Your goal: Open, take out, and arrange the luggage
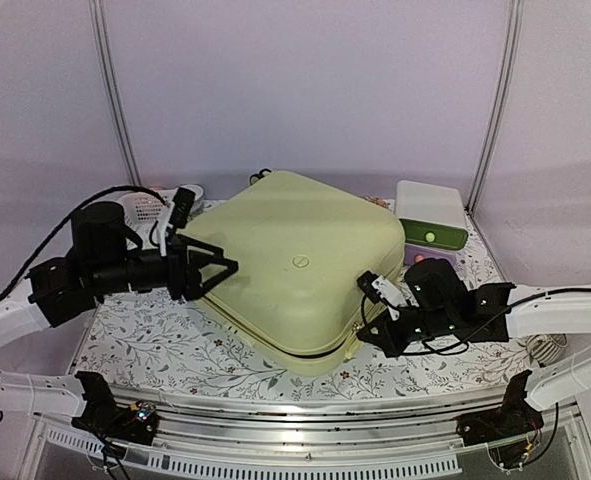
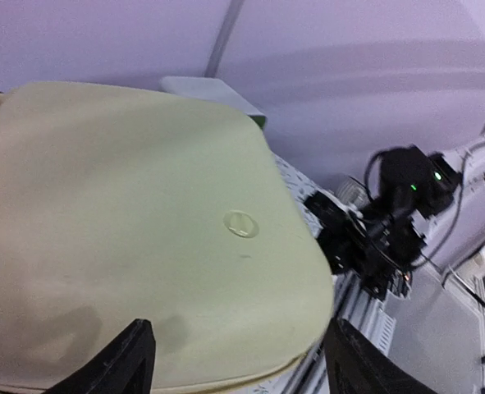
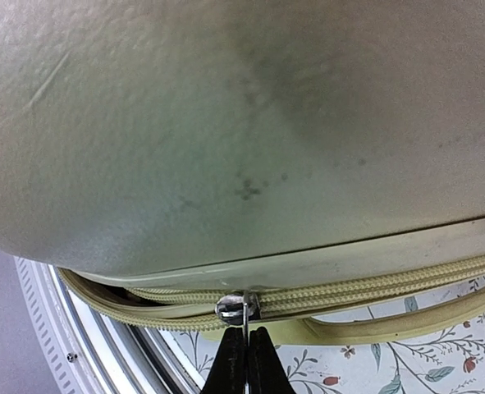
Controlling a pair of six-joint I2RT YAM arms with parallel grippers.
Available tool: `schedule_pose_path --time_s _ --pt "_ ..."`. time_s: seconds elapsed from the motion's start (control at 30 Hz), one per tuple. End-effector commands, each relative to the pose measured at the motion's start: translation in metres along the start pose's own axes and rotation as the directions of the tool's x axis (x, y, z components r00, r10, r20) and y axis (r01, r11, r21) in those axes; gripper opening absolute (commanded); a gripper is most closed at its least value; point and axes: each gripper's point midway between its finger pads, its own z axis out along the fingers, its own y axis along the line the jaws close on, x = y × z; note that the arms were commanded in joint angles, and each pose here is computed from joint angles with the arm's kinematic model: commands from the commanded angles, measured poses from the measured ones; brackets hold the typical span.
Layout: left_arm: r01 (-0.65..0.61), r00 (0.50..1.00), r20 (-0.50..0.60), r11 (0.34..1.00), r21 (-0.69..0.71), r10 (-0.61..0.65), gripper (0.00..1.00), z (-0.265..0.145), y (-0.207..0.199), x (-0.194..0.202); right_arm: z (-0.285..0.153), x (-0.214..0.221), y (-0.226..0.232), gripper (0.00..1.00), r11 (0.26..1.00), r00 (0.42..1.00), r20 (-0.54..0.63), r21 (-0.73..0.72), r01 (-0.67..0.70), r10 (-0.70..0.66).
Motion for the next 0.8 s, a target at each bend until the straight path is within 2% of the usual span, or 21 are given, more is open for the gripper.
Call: schedule_pose_path --time_s 0.0,0.1,0.2,0.3,0.47,0.6,0.77 --pt "-0.142 0.985 -0.072 0.979 0.147 0.154 0.70 0.020 -0.064 0.038 0.007 0.005 -0.019 0.02 0.997 0.999 0.004 0.052 -0.048 0.048" --pt "-0.226 0.957 -0.134 0.949 0.220 0.259 0.62 0.036 -0.100 0.065 0.008 0.005 -0.027 0.03 0.994 0.997 0.016 0.069 -0.083 0.082" --pt "-0.291 0.922 -0.197 0.931 0.222 0.335 0.54 0.054 -0.119 0.087 0.006 0.002 -0.034 0.02 0.990 0.993 0.038 0.080 -0.117 0.114" --pt "-0.360 0.880 -0.216 0.890 0.279 0.424 0.44 0.071 -0.147 0.109 0.005 0.002 -0.040 0.03 0.985 0.989 0.051 0.091 -0.144 0.140" --pt "-0.421 0.838 -0.246 0.864 0.275 0.487 0.35 0.105 -0.158 0.143 0.007 0.007 -0.046 0.03 0.983 0.990 0.037 0.114 -0.143 0.139" --pt "-0.432 0.814 -0.316 0.872 0.231 0.487 0.34 0.128 -0.152 0.160 0.005 0.007 -0.045 0.02 0.986 0.992 0.030 0.113 -0.121 0.119" --pt "-0.414 0.816 -0.368 0.895 0.169 0.447 0.36 0.144 -0.148 0.163 0.001 0.007 -0.047 0.02 0.986 0.993 0.044 0.123 -0.116 0.111"
